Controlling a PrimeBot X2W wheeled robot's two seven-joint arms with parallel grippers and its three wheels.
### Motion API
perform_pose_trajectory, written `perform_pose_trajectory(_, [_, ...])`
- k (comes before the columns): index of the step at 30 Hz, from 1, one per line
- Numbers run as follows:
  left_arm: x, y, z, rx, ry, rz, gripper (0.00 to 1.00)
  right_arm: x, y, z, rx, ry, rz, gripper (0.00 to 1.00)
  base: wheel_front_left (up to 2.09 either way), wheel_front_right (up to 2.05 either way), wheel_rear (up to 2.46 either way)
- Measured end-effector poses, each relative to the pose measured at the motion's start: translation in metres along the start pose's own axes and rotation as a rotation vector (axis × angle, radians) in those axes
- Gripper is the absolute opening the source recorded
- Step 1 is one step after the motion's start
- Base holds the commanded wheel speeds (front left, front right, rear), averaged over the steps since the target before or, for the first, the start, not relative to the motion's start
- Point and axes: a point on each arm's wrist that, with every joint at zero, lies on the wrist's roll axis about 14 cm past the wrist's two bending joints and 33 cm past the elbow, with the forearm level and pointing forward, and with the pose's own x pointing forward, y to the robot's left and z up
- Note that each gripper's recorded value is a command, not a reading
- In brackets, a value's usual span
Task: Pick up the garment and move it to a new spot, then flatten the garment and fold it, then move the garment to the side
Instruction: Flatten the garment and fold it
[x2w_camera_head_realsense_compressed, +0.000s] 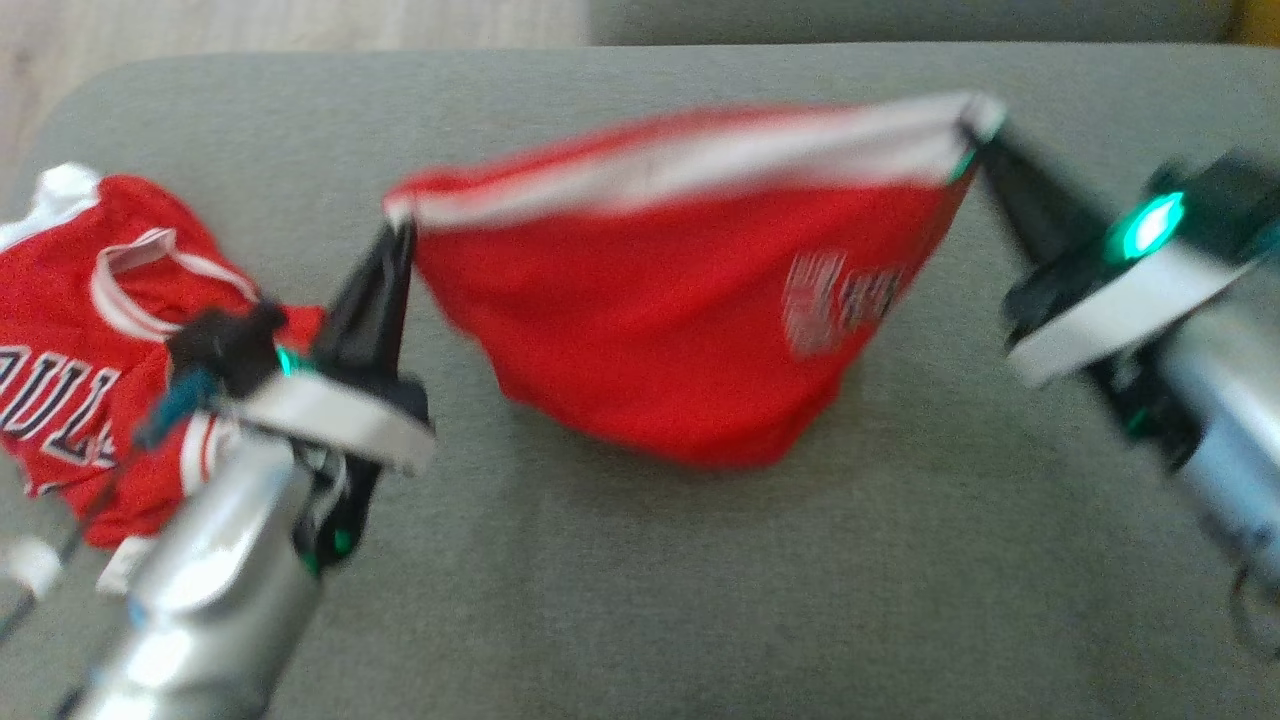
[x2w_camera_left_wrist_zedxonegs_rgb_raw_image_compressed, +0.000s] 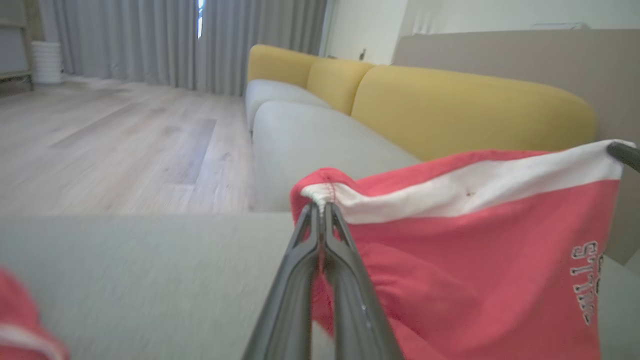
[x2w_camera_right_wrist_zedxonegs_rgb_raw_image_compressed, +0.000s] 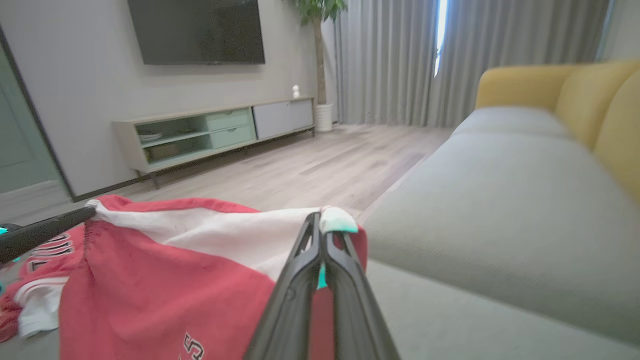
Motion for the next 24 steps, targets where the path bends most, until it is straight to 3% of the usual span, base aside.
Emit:
perform_pose_trajectory(6, [0.074, -0.044, 0.091, 0.083, -0.204, -0.193, 0.00, 0.002, -0.068, 0.090, -0.261, -0.147, -0.098, 0.00, 0.00, 0.00, 0.00])
perform_pose_trajectory(7, [0.074, -0.044, 0.091, 0.083, -0.204, -0.193, 0.00, 0.002, -0.068, 0.090, -0.261, -0.147, -0.098, 0.00, 0.00, 0.00, 0.00])
perform_pose_trajectory(16, [0.146, -0.100, 0.193, 0.126, -0.465, -0.339, 0.00, -0.007, -0.124, 0.207, -0.534, -0.339, -0.228, 0.00, 0.00, 0.00, 0.00])
perform_pose_trajectory(20, [0.150, -0.121, 0.194, 0.113, -0.493, -0.394, 0.00, -0.022, -0.134, 0.220, -0.566, -0.359, -0.266, 0.00, 0.00, 0.00, 0.00])
perform_pose_trajectory(24, [0.138, -0.130, 0.135, 0.082, -0.376, -0.433, 0.00, -0.033, -0.131, 0.190, -0.519, -0.306, -0.257, 0.00, 0.00, 0.00, 0.00])
